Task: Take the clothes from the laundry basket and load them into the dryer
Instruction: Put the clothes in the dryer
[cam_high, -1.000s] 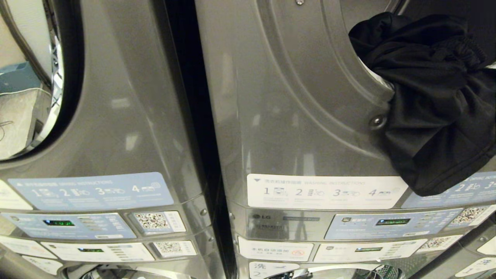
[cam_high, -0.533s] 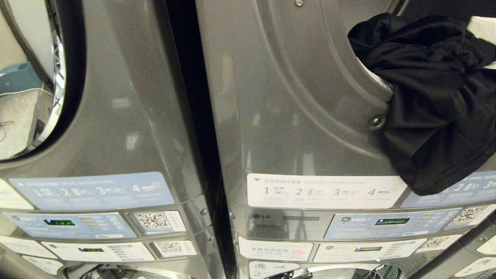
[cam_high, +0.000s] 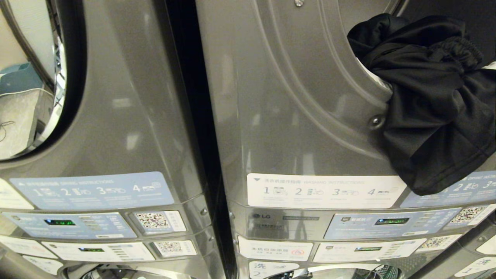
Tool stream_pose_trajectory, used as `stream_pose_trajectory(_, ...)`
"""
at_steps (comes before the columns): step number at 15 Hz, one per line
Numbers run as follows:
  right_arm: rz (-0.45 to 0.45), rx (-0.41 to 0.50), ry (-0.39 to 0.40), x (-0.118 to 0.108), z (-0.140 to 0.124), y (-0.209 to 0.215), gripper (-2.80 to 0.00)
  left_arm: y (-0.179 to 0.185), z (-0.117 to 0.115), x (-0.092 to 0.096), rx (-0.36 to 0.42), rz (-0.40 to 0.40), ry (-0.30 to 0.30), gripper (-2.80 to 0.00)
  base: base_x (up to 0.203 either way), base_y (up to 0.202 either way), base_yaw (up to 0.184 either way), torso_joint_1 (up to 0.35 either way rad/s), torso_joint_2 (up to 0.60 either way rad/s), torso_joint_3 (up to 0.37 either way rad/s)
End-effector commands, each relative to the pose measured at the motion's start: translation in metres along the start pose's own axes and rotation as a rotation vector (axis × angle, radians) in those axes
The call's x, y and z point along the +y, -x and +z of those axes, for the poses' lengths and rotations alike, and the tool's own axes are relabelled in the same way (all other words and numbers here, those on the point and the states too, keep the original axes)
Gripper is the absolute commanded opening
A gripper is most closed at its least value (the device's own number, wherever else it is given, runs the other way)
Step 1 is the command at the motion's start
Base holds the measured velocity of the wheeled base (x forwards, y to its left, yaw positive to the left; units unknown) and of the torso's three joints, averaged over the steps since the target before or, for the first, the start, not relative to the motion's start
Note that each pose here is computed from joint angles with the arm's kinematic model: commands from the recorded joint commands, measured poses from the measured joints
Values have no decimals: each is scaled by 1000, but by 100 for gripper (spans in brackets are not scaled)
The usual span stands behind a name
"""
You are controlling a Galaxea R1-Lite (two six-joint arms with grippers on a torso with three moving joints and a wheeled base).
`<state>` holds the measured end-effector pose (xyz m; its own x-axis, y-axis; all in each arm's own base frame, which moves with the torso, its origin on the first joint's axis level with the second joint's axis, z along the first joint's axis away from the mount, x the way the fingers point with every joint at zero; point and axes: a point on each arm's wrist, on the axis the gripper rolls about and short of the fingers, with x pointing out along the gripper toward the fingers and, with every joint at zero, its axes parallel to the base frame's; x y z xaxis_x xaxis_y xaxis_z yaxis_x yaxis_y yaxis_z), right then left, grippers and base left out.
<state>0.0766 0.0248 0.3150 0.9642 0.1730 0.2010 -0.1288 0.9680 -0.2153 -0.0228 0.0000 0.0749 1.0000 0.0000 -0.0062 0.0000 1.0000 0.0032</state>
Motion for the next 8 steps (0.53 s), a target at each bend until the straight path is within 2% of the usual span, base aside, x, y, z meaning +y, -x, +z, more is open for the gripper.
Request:
stream_pose_trajectory(1, 12, 32, 9, 3, -13, 3, 0, 0, 0, 0, 0, 0, 0, -280, 0, 0, 0, 0, 0, 0)
stream_pose_trajectory(8, 70, 149, 29, 14, -40, -16, 0, 0, 0, 0, 1, 0, 0, -280, 0, 0, 0, 0, 0, 0)
